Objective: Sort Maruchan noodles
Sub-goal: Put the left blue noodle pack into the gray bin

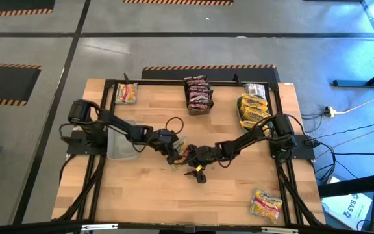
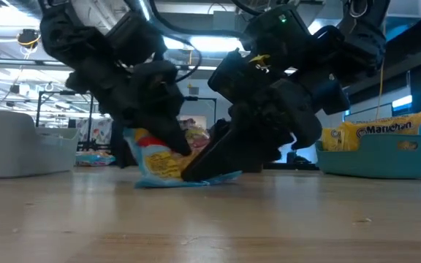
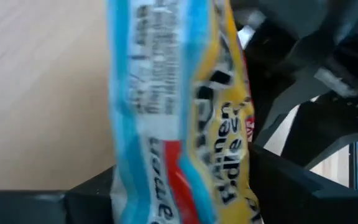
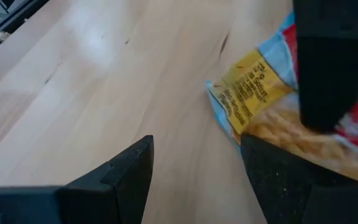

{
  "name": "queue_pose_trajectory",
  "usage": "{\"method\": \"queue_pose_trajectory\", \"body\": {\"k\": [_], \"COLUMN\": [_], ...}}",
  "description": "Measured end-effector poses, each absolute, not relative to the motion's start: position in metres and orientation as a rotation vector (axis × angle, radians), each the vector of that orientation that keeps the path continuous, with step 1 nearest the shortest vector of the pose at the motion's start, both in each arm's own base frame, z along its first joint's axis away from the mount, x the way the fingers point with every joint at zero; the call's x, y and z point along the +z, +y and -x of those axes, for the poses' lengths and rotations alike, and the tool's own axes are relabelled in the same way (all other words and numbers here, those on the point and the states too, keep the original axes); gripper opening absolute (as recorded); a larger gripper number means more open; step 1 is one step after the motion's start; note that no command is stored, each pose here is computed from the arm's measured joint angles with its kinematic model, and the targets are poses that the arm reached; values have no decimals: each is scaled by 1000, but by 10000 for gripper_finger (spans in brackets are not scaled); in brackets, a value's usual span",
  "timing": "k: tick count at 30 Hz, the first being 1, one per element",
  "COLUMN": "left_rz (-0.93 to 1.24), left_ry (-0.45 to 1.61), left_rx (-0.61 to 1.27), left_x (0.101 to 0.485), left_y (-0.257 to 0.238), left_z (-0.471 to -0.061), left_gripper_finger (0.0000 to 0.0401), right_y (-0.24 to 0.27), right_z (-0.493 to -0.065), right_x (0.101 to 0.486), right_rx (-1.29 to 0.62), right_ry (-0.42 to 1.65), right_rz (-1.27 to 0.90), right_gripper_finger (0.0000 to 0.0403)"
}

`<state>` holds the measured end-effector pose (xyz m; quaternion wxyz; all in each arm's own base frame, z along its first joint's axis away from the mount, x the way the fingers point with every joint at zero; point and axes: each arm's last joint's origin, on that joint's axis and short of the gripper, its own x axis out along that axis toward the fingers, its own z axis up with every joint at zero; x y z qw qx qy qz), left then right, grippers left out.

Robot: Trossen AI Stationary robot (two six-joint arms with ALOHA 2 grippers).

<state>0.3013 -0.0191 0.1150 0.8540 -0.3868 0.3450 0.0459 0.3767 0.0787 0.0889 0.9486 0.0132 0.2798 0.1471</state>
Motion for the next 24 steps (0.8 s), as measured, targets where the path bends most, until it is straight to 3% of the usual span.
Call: {"method": "queue_pose_trajectory", "body": {"k": [10, 14, 24], "left_rz": [715, 692, 614], "left_ry": [722, 724, 790], "left_rx": [47, 26, -1], "left_x": [120, 120, 139], "left_y": [-20, -22, -26], "left_z": [-310, -310, -296], "left_gripper_finger": [151, 145, 145], "right_y": [79, 83, 108], "right_z": [-376, -374, -342], "right_x": [89, 95, 158], "right_rx": [298, 285, 235], "right_ry": [578, 590, 679], "right_rz": [-25, -73, 8], "right_gripper_finger": [243, 243, 243]}}
